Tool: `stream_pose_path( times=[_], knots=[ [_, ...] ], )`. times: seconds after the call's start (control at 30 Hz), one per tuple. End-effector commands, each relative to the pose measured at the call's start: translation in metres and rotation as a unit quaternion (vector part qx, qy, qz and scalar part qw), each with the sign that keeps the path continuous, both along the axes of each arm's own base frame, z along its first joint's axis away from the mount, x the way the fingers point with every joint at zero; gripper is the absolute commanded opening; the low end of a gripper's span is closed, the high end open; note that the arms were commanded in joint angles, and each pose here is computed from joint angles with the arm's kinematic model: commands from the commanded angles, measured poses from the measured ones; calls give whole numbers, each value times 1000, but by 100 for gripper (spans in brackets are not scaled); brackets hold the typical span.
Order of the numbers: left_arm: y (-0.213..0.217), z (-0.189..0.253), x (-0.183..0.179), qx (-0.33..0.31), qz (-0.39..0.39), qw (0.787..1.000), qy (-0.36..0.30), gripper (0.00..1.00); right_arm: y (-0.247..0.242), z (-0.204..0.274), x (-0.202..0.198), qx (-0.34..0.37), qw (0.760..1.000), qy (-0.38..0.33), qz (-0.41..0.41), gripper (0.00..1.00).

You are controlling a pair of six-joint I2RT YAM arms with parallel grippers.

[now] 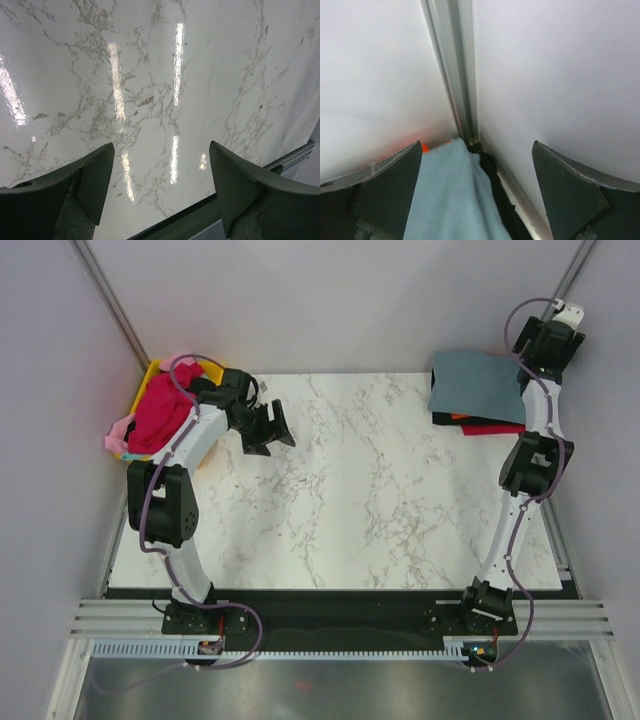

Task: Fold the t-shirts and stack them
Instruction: Neatly place the folded tshirt to the corner, then reset both grippers

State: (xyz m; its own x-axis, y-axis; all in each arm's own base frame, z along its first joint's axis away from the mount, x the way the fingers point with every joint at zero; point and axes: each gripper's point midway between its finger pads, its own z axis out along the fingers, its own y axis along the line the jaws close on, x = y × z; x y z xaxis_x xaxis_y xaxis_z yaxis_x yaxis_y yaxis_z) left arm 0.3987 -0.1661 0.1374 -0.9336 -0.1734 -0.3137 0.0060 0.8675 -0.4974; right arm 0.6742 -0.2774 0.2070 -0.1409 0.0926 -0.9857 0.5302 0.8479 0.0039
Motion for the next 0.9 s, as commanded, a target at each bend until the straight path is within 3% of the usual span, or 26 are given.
stream_pose_path(
  times=[0.0, 0.17, 0.23, 0.27, 0.3, 0.33, 0.37, 0.47, 0.57, 0.67, 0.77, 0.87],
  knots=[
    [0, 13, 2, -1, 0, 1000, -24, 84, 10, 184, -42, -21, 981, -188, -38, 98],
    [7, 29, 4, 14, 8, 998, -55, 84, 77, 265, -90, 61, 963, -260, 47, 98],
    [13, 39, 6, 25, 13, 997, -75, 84, 113, 235, -94, 127, 963, -224, 85, 98],
    [15, 42, 8, 30, 15, 996, -83, 84, 151, 256, -113, 144, 955, -237, 108, 98],
    [16, 44, 8, 32, 15, 995, -90, 84, 176, 209, -114, 176, 958, -191, 120, 98],
    [19, 49, 12, 36, 21, 994, -105, 84, 203, 195, -121, 183, 958, -172, 137, 98],
    [20, 57, 12, 35, 25, 992, -119, 84, 264, 162, -137, 196, 955, -130, 181, 98],
    [21, 70, 14, 30, 28, 988, -150, 84, 380, 99, -183, 188, 942, -49, 275, 98],
    [27, 70, 15, 43, 33, 984, -167, 84, 439, 27, -234, 199, 933, 47, 297, 98],
    [32, 73, 16, 53, 45, 981, -181, 84, 460, -36, -286, 210, 921, 139, 297, 98],
    [34, 77, 15, 55, 49, 979, -190, 84, 467, -63, -328, 236, 898, 172, 329, 98],
    [40, 79, 17, 67, 60, 976, -198, 84, 462, -56, -353, 247, 891, 160, 346, 98]
  ],
)
